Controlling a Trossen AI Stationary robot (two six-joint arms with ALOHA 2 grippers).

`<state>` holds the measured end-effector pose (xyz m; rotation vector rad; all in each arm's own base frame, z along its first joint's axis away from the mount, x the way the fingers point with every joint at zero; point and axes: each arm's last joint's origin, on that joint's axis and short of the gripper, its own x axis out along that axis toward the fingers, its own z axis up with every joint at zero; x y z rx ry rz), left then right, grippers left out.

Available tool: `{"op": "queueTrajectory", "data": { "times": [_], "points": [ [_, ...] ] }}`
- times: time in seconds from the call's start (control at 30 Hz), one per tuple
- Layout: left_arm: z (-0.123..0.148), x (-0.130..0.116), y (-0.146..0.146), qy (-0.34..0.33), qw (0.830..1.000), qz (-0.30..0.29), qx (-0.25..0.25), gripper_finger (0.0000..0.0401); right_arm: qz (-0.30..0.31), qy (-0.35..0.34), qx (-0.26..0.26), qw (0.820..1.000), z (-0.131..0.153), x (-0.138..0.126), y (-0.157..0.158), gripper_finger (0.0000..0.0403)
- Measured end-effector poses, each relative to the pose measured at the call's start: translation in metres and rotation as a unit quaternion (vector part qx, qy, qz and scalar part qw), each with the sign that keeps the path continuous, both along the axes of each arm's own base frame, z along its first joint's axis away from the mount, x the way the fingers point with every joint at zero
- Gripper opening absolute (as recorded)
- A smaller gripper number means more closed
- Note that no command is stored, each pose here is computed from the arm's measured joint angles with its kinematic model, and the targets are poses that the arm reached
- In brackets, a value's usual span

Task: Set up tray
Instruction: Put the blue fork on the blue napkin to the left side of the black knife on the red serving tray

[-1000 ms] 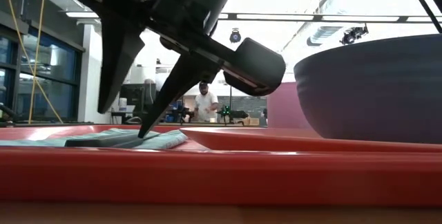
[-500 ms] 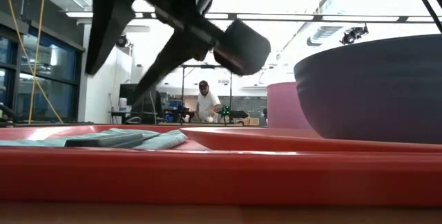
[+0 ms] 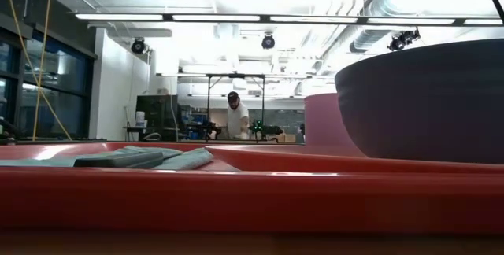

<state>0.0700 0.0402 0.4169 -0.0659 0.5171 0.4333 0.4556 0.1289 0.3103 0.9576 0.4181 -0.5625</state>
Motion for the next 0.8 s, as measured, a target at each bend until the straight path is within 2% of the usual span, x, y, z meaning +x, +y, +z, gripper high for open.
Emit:
{"op": "queueTrajectory", "data": {
  "times": [0.23,0.33,0.43,0.6,0.8],
  "points": [
    [0.0,0.0,0.0,0.001,1.0,0.0,0.004,0.0035,0.032,-0.018,-0.108,0.993,0.059,-0.018,-0.063,0.0147],
    [0.0,-0.001,0.0,0.004,1.0,0.003,0.004,0.0035,0.044,-0.018,-0.149,0.988,0.086,-0.037,-0.086,0.0145],
    [0.0,-0.001,0.0,0.007,1.0,0.01,0.005,0.0035,0.043,-0.006,-0.19,0.981,0.111,-0.062,-0.105,0.0142],
    [0.0,-0.002,0.0,0.006,1.0,0.014,0.008,0.0035,-0.005,0.026,-0.253,0.967,0.149,-0.116,-0.131,0.0142],
    [0.0,-0.002,0.0,0.01,1.0,0.012,0.014,0.0035,-0.064,0.073,-0.284,0.954,0.175,-0.176,-0.156,0.0142]
  ]
}}
